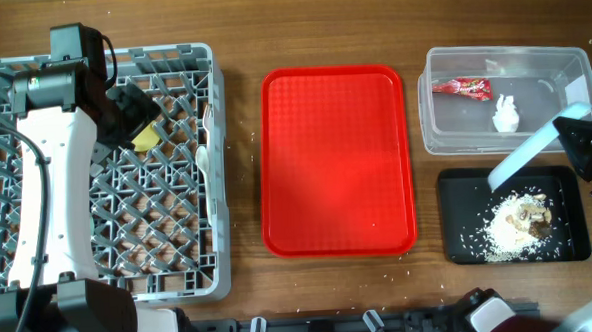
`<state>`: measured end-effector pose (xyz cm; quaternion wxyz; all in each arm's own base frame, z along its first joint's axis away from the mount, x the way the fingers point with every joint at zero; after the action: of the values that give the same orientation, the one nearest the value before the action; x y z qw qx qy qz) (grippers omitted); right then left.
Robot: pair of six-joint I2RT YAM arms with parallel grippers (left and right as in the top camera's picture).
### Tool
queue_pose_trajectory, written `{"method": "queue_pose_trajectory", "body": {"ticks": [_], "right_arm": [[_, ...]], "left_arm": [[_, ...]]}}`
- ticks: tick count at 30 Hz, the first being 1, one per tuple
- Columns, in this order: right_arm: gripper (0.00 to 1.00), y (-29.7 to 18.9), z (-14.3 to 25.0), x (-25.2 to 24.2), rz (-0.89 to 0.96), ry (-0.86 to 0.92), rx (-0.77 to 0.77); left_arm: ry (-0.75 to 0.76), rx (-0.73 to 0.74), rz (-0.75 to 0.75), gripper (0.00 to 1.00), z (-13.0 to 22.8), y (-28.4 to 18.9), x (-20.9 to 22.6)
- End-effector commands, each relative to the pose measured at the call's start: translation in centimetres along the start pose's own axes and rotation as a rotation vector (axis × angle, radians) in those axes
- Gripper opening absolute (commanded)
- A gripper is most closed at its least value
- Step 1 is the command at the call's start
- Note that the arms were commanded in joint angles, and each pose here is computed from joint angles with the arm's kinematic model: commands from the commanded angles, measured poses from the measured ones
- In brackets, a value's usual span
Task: Sort waste into correct bins and load items into the dishwasher rack
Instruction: 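Carry the plate to the dish rack and set it upright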
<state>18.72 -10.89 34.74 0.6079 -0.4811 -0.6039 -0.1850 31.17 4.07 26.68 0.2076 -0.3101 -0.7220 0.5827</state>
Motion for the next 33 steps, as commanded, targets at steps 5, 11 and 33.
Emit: {"method": "queue_pose_trajectory", "body": {"ticks": [5, 11, 33], "right_arm": [[0.04, 3.8, 7.5, 12.2, -0.197, -0.356, 0.120], [0.04, 14.9, 14.8, 19.1, -0.468, -0.503, 0.433], [0.04, 41.6, 33.0, 11.9, -0.548, -0.076, 0.459]], "left_arm": [[-0.021, -0.005, -0.019, 1.00, -0.1, 0.2, 0.3], [-0.021, -0.005, -0.019, 1.00, -0.1, 0.2, 0.3], [-0.776, 0.172, -0.046, 1.00, -4.4, 0.5, 16.7]]}}
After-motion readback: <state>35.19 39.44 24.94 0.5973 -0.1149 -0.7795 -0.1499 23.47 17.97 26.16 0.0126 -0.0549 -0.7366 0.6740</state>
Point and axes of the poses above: each gripper's point midway between its finger pads, its own y axis out along the fingers, its own x axis along the line the jaws close on, z = x × y, the point moved 8 cm from there along -y, back along the fingers, and after that the axes turned 1 degree about -y, right-handed, at the moved point
